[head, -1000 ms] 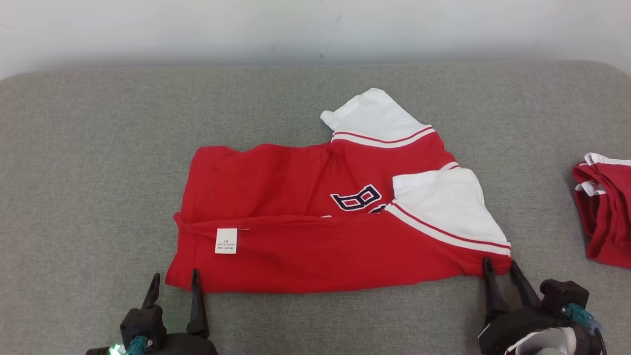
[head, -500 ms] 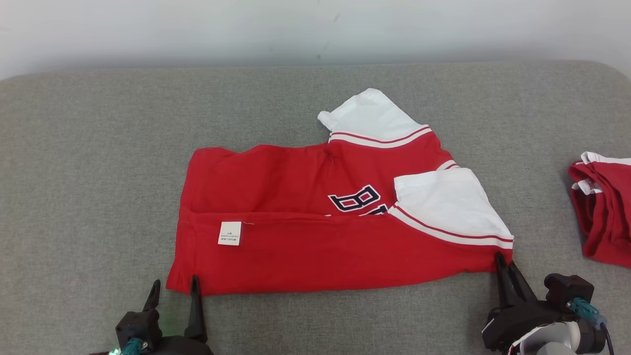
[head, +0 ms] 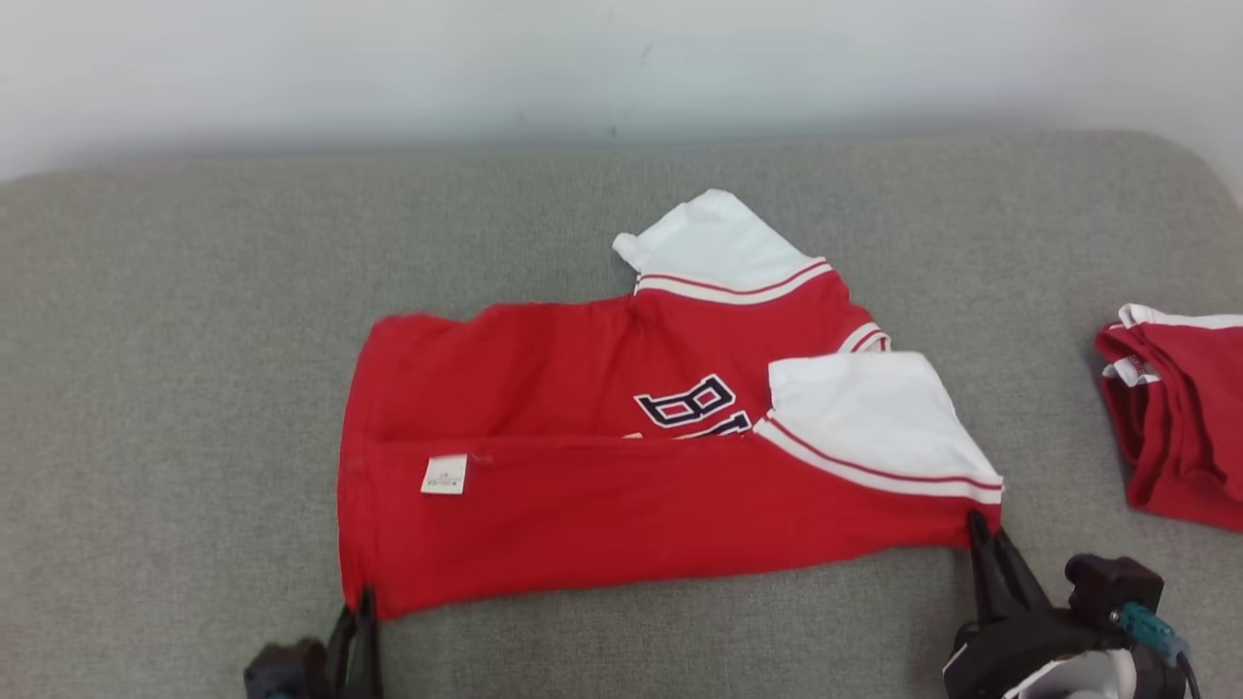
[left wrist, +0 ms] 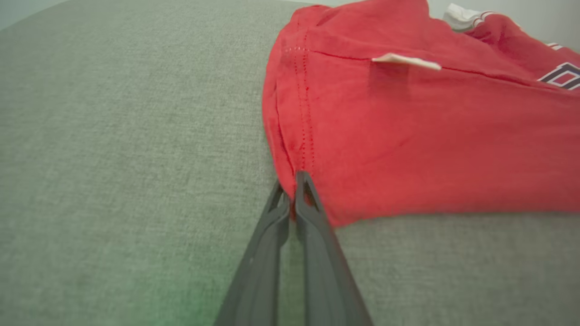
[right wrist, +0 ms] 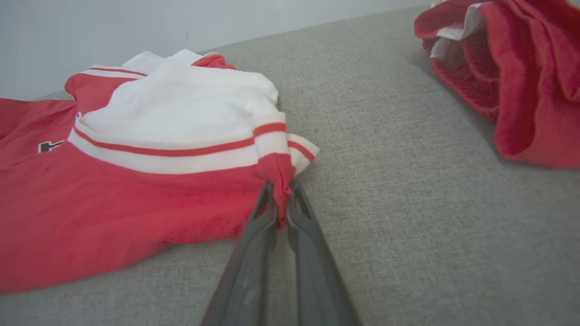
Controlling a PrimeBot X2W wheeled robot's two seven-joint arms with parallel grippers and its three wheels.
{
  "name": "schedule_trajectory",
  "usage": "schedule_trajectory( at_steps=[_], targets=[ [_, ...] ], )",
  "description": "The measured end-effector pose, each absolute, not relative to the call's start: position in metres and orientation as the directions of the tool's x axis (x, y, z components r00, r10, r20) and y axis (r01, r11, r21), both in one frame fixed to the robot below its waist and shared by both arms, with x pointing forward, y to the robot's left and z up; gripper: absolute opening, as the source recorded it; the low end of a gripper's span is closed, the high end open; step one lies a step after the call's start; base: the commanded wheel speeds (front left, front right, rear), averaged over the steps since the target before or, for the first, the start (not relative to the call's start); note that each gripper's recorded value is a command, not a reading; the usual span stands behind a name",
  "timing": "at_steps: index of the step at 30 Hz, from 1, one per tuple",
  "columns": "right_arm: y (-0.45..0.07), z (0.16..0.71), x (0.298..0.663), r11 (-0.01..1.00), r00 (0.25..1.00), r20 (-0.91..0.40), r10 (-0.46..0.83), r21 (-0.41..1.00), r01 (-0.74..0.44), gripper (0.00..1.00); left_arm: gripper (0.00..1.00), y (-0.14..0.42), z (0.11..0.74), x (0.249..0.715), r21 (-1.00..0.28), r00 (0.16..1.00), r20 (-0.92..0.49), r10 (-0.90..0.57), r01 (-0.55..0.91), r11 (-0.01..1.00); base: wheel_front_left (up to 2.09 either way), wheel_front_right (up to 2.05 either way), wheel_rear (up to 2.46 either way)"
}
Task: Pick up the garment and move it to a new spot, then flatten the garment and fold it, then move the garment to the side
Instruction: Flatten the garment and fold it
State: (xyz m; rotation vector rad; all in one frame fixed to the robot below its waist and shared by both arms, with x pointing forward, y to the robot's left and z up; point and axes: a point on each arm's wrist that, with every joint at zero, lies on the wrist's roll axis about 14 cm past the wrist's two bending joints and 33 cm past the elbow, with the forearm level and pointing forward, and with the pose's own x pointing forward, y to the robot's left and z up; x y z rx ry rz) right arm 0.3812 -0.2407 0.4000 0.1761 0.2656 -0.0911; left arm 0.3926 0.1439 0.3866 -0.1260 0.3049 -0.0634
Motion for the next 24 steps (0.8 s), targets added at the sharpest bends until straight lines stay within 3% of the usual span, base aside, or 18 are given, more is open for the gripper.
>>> schedule_trajectory(
  at_steps=[10,22,23,24],
  targets=[
    [-0.241,0.407,0.343,0.965,0.964,-0.247,-0.098,0.214,0.153,0.0,0.0,0.162,0.382,0.336,-0.123,0.944,-0.326,-0.044,0.003,0.992,0.0,0.0,0.0],
    [-0.241,0.405,0.301,0.96,0.965,-0.243,-0.095,0.233,0.153,0.0,0.0,0.177,0.379,0.302,-0.132,0.943,-0.332,0.001,-0.047,0.99,0.0,0.0,0.0],
    [-0.24,0.404,0.301,0.959,0.965,-0.244,-0.094,0.237,0.153,0.21,0.47,0.176,0.378,0.301,-0.138,0.942,-0.336,0.001,-0.05,0.989,0.0,0.0,0.0],
    [-0.239,0.404,0.301,0.959,0.965,-0.247,-0.089,0.24,0.15,0.5,0.92,0.176,0.376,0.301,-0.141,0.939,-0.343,0.0,-0.051,0.989,0.0,0.0,0.0]
  ],
)
